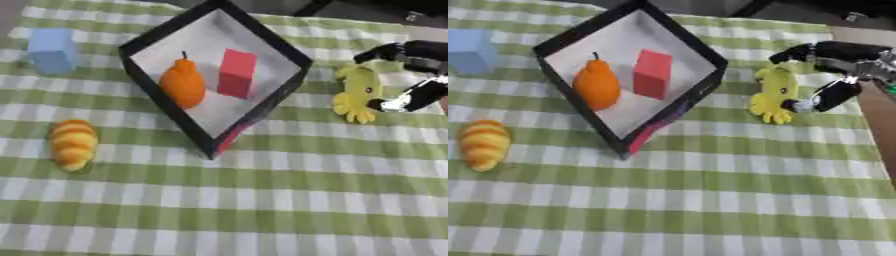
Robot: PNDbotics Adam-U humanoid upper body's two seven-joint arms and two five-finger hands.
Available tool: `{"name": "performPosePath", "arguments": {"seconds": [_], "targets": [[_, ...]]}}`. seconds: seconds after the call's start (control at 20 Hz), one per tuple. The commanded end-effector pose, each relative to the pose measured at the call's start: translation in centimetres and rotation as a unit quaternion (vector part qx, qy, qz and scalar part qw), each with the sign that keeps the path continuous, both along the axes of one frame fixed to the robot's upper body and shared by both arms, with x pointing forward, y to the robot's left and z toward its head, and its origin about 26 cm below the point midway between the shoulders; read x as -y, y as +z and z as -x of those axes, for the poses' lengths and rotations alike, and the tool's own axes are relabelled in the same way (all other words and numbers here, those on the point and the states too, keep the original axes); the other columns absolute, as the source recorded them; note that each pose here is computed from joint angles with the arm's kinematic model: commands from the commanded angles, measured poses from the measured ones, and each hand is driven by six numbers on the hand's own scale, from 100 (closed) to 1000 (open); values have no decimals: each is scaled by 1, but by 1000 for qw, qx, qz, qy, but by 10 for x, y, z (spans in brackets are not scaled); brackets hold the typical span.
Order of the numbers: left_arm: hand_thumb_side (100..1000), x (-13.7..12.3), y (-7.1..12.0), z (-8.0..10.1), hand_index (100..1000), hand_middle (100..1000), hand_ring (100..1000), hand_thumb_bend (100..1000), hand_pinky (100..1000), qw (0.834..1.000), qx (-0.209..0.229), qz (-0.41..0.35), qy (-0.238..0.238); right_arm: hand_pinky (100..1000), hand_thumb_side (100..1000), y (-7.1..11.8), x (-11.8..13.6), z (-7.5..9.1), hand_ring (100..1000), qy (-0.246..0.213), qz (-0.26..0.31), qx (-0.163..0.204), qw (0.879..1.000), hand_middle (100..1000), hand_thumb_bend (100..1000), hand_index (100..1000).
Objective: Pick up objects on the table and place them in the box.
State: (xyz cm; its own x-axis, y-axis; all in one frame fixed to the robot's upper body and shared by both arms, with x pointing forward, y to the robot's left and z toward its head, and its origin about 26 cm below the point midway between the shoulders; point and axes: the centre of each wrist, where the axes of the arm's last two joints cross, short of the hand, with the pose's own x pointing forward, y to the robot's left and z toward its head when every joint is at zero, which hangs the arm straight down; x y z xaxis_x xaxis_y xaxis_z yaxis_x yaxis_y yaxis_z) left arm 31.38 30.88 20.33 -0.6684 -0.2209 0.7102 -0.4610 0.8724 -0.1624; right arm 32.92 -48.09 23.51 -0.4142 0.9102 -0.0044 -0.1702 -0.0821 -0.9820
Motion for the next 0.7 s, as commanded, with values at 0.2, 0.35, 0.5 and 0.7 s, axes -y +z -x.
{"name": "performPosePath", "arguments": {"seconds": [0.2,0.35,0.5,0.7], "targets": [[552,-2,9,2,752,837,751,398,768,1000,14,-8,0,958,567,13,5,2,950,-24,50,22,998,908,447,1000],[554,-2,10,2,752,837,751,397,767,1000,15,-7,-1,960,596,12,5,2,953,-29,65,30,997,912,459,1000],[556,-3,9,2,752,837,751,395,767,1000,14,-7,0,961,620,9,6,2,955,-38,80,32,996,914,457,1000],[558,-3,10,2,752,838,751,393,767,1000,15,-6,-2,958,627,5,7,2,956,-46,92,35,994,914,456,1000]]}}
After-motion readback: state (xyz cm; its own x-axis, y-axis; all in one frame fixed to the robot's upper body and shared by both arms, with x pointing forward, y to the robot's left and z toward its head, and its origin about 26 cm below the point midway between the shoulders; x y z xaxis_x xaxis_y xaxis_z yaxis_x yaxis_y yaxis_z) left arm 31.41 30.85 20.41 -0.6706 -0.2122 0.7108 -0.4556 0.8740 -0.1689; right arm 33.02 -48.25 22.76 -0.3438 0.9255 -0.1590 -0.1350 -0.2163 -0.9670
